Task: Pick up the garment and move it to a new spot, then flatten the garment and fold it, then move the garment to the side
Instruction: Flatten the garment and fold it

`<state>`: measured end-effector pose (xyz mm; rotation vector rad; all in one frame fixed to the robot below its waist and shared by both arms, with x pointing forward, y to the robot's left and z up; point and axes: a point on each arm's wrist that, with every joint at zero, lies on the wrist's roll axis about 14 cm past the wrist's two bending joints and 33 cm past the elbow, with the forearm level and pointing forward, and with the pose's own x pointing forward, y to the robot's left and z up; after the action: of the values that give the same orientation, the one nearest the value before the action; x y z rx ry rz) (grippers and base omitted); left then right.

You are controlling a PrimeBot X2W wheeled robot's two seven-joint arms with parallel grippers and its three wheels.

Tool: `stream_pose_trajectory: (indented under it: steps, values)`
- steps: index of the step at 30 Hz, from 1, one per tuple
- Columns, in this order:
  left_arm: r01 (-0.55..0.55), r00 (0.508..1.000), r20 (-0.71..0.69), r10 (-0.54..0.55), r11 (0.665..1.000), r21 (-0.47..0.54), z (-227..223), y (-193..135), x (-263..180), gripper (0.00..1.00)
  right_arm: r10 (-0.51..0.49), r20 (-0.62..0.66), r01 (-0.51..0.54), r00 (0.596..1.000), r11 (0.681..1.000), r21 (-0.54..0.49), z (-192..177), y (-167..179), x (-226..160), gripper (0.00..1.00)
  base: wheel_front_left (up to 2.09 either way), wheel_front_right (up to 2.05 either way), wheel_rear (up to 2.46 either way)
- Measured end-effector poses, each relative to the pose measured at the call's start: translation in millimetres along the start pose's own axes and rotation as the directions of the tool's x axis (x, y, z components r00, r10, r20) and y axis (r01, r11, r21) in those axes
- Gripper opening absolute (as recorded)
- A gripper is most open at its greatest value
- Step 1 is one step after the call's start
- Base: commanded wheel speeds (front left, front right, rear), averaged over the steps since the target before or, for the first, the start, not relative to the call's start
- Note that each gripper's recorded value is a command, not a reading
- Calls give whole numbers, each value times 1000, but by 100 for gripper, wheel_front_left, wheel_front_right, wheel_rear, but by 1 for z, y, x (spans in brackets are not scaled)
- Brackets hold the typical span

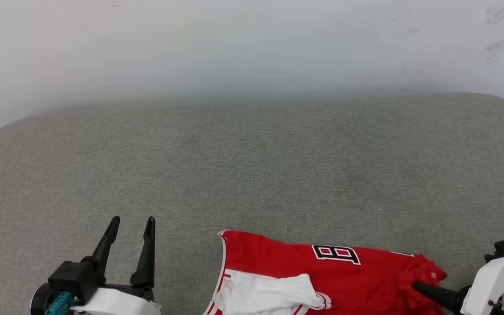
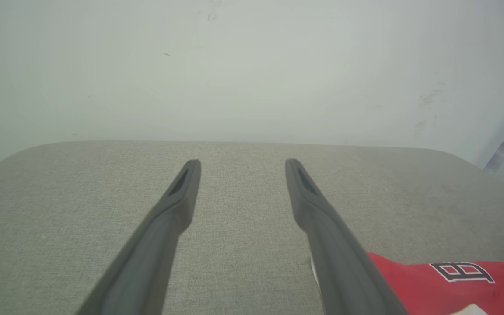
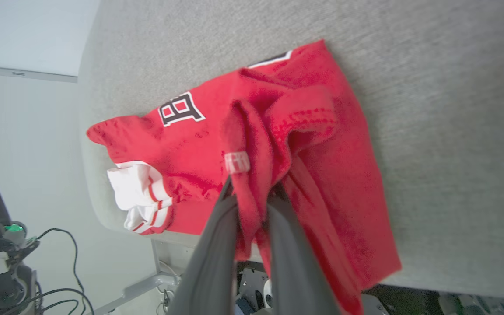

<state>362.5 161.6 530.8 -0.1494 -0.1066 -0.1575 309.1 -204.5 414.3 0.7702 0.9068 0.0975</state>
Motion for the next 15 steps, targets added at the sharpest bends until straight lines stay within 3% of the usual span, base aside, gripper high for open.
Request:
stream_pose_trajectory:
  steps: [5,10,15]
  values:
    - [-12,1000,4,12,1000,0,1,4,-2,100,205,-72,-194,976,972,135,-12,31,5,0,0,0,0]
    - [-26,1000,7,26,1000,7,3,9,-4,100,447,-130,-403,885,875,268,-35,81,20,0,0,0,0]
    - [-42,999,11,42,999,10,4,14,-3,100,568,-158,-507,808,806,307,-48,129,36,0,0,0,0]
